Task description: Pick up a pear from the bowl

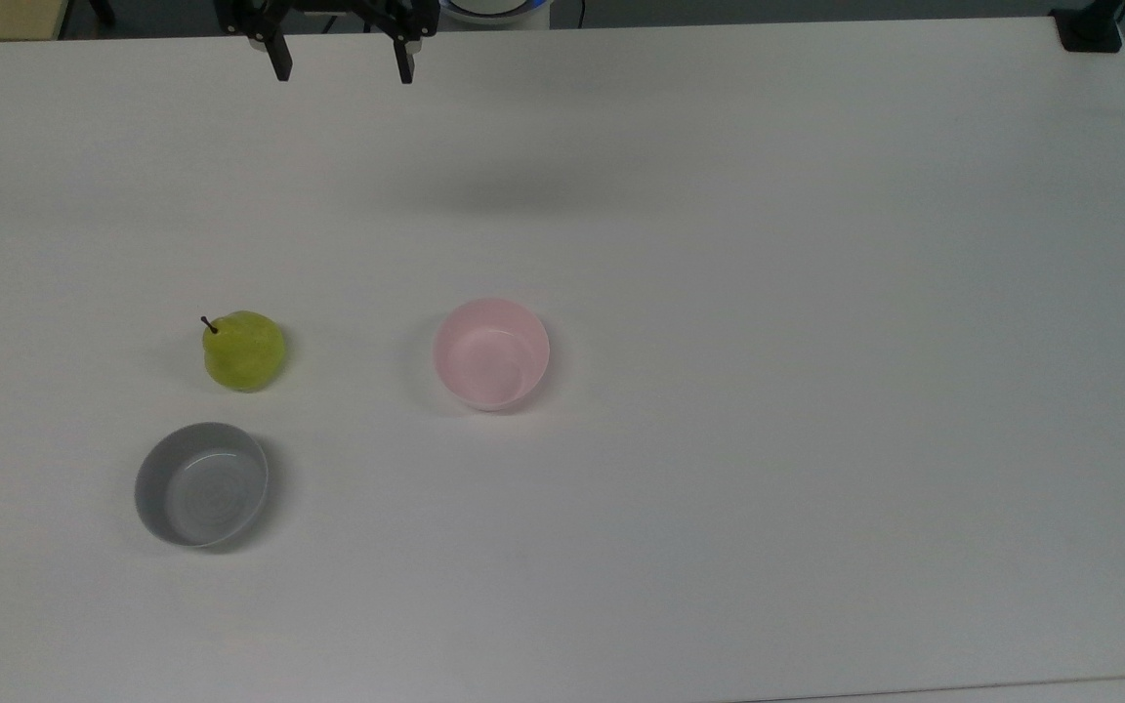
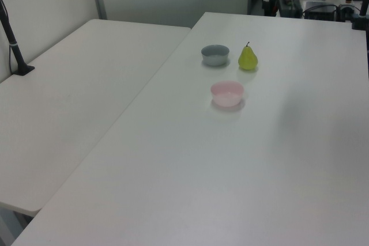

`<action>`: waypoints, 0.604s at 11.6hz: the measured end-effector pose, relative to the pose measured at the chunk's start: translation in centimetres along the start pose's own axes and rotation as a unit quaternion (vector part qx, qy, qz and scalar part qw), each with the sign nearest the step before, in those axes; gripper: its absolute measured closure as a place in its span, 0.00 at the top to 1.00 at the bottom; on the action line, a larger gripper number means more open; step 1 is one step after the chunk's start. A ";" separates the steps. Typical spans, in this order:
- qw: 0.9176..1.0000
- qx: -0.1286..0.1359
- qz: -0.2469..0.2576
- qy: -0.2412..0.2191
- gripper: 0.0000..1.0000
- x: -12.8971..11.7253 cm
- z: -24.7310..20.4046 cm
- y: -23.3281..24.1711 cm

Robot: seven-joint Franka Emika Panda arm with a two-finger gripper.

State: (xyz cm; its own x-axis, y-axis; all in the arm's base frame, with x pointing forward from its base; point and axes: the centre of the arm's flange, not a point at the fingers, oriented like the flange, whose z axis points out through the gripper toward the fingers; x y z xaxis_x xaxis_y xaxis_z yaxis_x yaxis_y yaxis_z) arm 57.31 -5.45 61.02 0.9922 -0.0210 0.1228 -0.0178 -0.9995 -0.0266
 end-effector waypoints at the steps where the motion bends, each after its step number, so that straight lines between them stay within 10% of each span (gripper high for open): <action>1: 1.000 0.000 0.000 0.000 1.00 0.0 0.0 0.0; 7: 1.000 0.002 -0.001 -0.018 1.00 -0.4 0.5 -0.2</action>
